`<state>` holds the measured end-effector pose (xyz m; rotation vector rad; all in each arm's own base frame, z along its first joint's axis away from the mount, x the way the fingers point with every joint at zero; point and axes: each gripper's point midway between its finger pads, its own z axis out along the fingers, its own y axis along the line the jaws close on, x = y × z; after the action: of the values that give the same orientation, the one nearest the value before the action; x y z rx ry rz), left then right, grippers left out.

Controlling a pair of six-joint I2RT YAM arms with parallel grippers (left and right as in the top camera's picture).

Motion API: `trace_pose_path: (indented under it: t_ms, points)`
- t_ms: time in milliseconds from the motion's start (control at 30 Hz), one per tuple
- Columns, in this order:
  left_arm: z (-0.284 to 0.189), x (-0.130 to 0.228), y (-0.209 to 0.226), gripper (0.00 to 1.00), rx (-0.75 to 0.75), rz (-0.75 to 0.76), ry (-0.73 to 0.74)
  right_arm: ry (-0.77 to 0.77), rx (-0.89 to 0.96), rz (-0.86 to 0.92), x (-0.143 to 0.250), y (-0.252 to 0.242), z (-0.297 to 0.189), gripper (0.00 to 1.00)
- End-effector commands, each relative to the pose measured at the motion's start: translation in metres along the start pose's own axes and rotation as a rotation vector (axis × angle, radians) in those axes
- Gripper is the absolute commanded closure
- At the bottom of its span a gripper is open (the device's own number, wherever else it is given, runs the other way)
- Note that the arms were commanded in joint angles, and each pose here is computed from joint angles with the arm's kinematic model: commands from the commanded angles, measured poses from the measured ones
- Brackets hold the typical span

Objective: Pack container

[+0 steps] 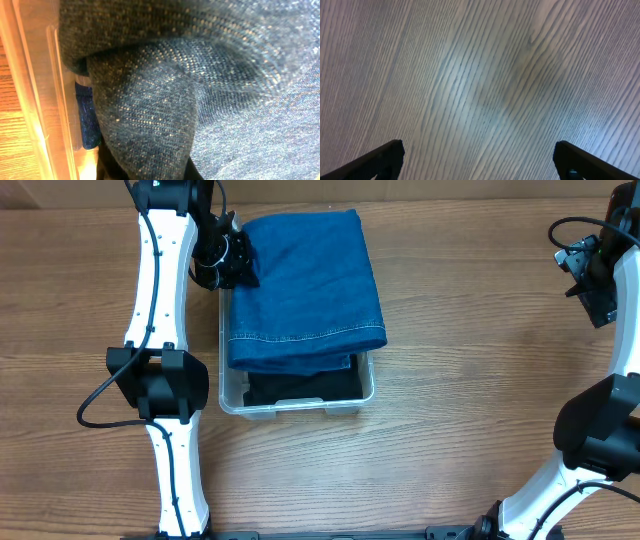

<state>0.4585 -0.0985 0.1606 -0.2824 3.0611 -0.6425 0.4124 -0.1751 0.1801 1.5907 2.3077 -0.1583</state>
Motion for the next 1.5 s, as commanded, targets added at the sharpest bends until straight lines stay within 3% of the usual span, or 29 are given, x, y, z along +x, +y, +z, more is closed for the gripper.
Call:
trace_pose_path:
  t_ms: [0,367,1000,1100,1200,1233,1300,1400,1467]
  points:
    - [-0.015,0.004,-0.005,0.96,0.001,0.01,-0.028,-0.008,0.003,0.006,-0.002,0.0,0.0,0.0]
    - [-0.015,0.005,0.001,0.96,-0.004,0.016,-0.018,-0.008,0.003,0.006,-0.002,0.0,0.0,0.0]
    - [-0.035,0.044,0.011,0.95,-0.032,0.043,0.02,-0.008,0.003,0.006,-0.002,0.0,0.0,0.0]
    - [-0.027,0.049,0.016,0.85,-0.039,0.058,0.057,-0.008,0.003,0.006,-0.002,0.0,0.0,0.0]
    - [-0.017,0.056,0.022,0.66,-0.046,0.073,0.102,-0.008,0.003,0.006,-0.002,0.0,0.0,0.0]
    - [-0.015,0.057,0.024,0.64,-0.047,0.082,0.113,-0.008,0.003,0.006,-0.002,0.0,0.0,0.0]
    - [-0.013,0.059,0.026,0.47,-0.046,0.108,0.122,-0.008,0.003,0.006,-0.002,0.0,0.0,0.0]
    - [-0.016,0.056,0.025,0.46,-0.04,0.136,0.108,-0.008,0.003,0.006,-0.002,0.0,0.0,0.0]
    - [-0.021,0.051,0.022,0.51,-0.034,0.149,0.081,-0.008,0.003,0.006,-0.002,0.0,0.0,0.0]
